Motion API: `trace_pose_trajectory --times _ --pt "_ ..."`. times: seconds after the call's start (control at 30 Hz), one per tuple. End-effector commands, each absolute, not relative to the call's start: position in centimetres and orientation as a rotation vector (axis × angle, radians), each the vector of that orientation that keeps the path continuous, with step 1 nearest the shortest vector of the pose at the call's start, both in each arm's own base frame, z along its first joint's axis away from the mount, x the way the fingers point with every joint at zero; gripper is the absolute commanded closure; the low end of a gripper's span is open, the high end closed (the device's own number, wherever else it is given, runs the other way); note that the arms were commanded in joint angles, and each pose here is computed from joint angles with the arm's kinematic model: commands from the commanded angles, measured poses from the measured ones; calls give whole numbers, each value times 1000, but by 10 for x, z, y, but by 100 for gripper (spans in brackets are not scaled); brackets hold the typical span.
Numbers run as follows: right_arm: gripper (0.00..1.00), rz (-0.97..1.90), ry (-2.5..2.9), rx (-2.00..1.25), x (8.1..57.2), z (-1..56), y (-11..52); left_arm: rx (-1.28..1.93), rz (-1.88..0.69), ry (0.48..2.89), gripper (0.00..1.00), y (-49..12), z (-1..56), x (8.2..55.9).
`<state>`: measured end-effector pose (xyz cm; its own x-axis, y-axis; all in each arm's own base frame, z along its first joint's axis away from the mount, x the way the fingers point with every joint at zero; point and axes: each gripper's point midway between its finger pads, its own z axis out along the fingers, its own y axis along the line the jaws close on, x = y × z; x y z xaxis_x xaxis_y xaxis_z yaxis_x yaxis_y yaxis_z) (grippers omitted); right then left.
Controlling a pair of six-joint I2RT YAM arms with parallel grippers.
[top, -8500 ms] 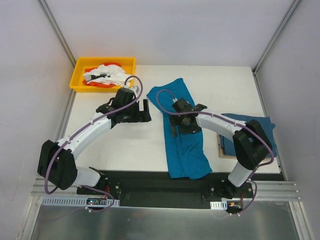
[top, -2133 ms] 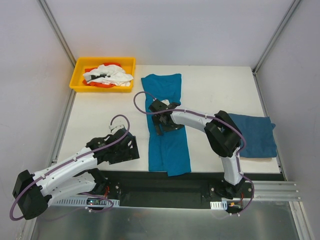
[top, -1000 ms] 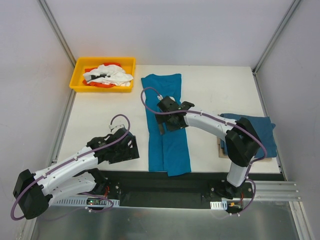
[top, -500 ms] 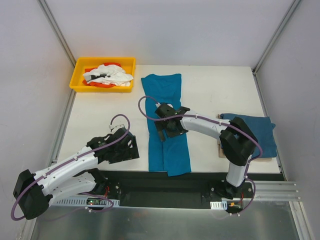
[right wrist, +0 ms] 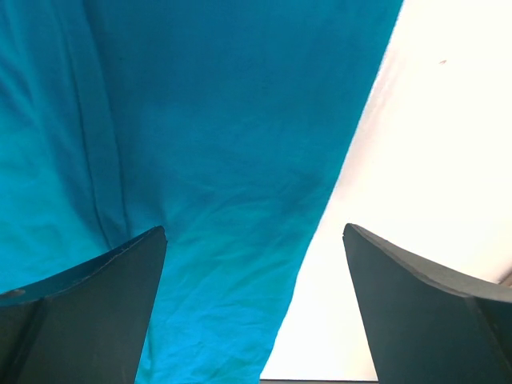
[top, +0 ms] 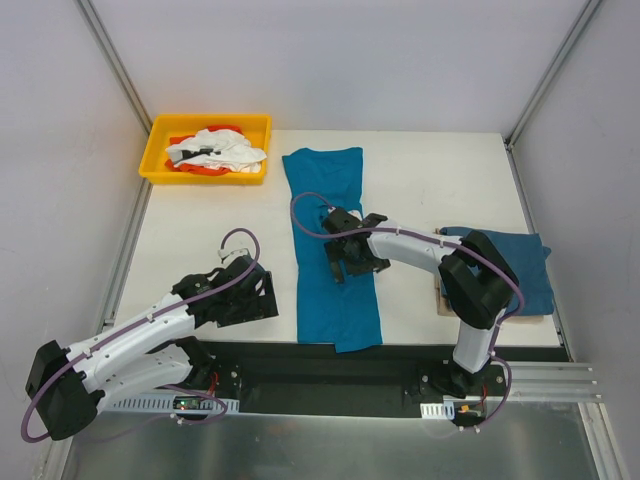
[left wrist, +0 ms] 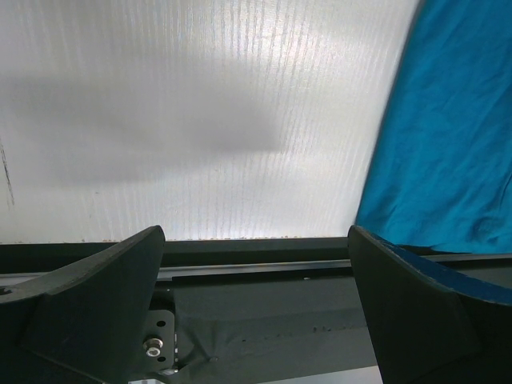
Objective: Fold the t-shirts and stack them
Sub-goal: Rotate the tshirt 90 degrees
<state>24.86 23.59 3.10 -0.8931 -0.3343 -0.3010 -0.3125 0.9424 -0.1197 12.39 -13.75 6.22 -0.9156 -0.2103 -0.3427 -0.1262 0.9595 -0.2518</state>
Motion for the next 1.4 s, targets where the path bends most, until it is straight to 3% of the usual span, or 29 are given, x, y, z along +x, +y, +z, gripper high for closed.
trace_pose_trajectory --times 0.0,0.3,0.6,0.8,1.0,1.3,1.37 --pt "3 -95 2739 -442 252 51 232 -249 -329 2711 1 -137 68 129" --pt "3 50 2607 -482 293 90 272 -242 -307 2738 1 -139 64 129" --pt "3 -51 2582 -485 366 68 294 -220 -277 2767 1 -142 58 132" --pt "3 -119 2614 -326 411 47 265 -217 -299 2773 1 -147 57 132" --pt "3 62 2671 -432 399 37 278 -215 -313 2786 1 -151 57 133" --pt "3 254 2491 -496 361 131 285 -185 -488 2805 1 -177 58 131" --pt "3 213 2539 -428 341 120 266 -155 -605 2808 1 -193 60 129"
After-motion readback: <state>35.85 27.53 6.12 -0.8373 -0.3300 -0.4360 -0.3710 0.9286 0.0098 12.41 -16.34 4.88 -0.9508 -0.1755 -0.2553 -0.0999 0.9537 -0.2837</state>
